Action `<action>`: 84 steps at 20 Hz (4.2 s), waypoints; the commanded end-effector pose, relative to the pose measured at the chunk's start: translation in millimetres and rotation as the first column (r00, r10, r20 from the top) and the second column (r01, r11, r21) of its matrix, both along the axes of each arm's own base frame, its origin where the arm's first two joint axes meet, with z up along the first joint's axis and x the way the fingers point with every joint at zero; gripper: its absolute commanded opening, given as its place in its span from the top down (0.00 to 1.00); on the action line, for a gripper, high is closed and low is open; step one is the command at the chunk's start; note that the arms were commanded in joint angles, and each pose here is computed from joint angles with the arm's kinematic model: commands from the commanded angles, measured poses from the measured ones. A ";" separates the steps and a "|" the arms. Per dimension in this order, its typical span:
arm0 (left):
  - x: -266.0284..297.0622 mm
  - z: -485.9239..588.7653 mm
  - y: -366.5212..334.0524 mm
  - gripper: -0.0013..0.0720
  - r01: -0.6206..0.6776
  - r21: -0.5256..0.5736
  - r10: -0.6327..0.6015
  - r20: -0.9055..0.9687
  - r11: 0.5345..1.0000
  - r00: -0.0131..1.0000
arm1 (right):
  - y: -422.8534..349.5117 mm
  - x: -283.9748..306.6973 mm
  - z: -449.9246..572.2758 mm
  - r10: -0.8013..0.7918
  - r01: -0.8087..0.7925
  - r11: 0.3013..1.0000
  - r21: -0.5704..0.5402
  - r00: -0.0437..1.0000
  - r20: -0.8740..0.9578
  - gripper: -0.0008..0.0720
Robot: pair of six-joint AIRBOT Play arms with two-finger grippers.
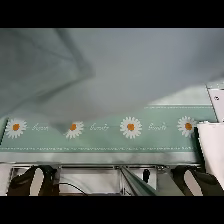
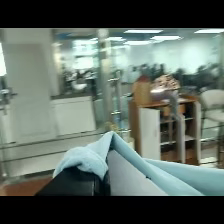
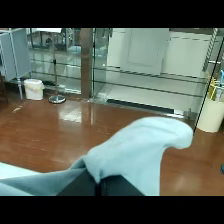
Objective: Fold the shirts.
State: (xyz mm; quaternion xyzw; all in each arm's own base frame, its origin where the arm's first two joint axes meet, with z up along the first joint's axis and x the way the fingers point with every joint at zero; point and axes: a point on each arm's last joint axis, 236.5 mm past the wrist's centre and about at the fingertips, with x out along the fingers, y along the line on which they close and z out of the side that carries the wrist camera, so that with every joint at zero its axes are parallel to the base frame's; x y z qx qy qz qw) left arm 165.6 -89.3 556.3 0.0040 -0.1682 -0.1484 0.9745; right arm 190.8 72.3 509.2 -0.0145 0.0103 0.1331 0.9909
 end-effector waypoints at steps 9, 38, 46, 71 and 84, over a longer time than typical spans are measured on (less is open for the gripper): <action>103.5 -247.7 10.2 0.96 0.057 -0.385 -0.303 -0.617 0.921 0.727 | -7.9 99.4 -200.0 0.133 -0.041 0.982 0.183 0.841 -0.525 0.96; 135.6 -605.4 118.2 0.29 -0.461 -0.330 -0.424 -0.898 0.824 -0.115 | -197.0 154.9 -502.9 -0.097 0.543 0.839 0.030 0.205 -0.974 0.43; 74.6 -661.4 62.7 0.29 -0.557 -0.396 -0.564 -0.809 0.730 -0.165 | -99.3 67.6 -537.4 0.179 0.585 0.745 0.321 0.288 -0.941 0.43; 91.8 -670.2 5.8 0.95 -0.415 -0.417 -0.532 -0.820 0.808 -0.212 | -90.2 20.2 -609.7 0.308 0.662 0.723 0.197 -0.055 -0.950 0.43; 110.9 -659.2 6.6 0.95 -0.436 -0.452 -0.558 -0.816 0.778 -0.150 | -46.4 98.2 -583.8 0.345 0.521 0.782 0.343 0.097 -0.934 0.96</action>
